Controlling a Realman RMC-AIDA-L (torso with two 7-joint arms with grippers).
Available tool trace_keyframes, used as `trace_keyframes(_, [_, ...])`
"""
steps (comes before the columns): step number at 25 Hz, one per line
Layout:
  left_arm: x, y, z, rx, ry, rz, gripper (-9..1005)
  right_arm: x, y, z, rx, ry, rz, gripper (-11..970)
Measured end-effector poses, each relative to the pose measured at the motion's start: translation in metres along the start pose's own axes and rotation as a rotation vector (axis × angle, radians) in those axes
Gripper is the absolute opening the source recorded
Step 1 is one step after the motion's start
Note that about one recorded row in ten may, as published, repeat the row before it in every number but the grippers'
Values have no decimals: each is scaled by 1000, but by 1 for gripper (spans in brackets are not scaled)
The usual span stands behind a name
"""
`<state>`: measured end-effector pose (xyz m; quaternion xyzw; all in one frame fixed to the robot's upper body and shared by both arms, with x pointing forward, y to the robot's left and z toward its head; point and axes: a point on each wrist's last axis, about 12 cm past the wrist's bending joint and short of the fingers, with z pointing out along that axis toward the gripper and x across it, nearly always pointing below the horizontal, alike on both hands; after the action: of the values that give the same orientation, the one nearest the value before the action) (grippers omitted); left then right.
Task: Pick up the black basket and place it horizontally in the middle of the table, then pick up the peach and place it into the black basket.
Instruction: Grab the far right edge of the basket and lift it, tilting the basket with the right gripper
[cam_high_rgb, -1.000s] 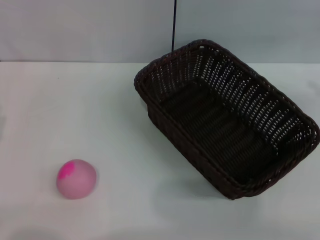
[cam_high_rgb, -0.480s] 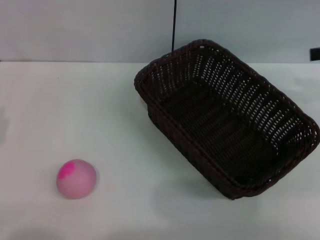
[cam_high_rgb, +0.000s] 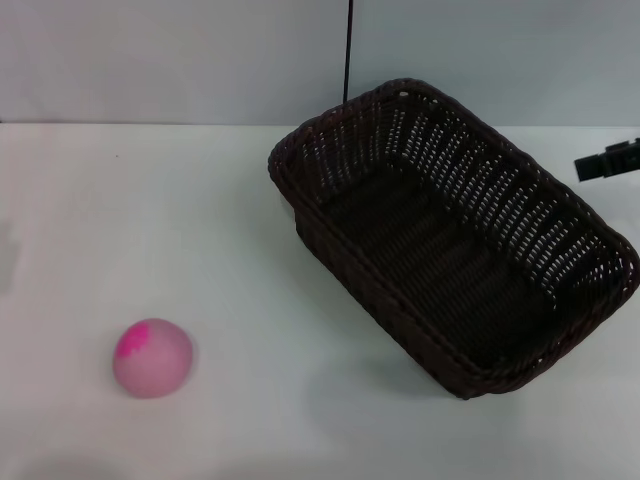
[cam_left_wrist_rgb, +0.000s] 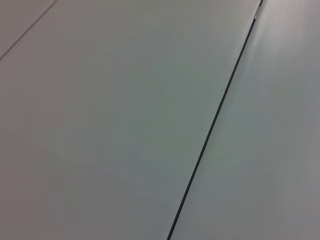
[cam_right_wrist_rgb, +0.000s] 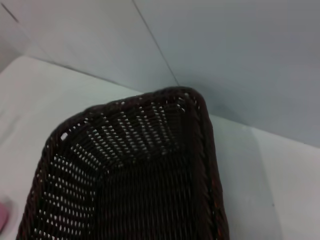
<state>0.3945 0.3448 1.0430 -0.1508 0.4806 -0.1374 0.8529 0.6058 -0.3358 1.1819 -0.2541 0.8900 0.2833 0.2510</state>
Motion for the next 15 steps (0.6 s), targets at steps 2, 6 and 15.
trace_keyframes(2, [0,0,0,0,0,0,827,1,-1,4,1,6,6,770])
trace_keyframes(6, [0,0,0,-3,2,0,827,3,-2,12,-5,26,7,770])
trace_keyframes(15, [1,1,-1,-10,11,-5,827,11,0,33,1,66,-1,769])
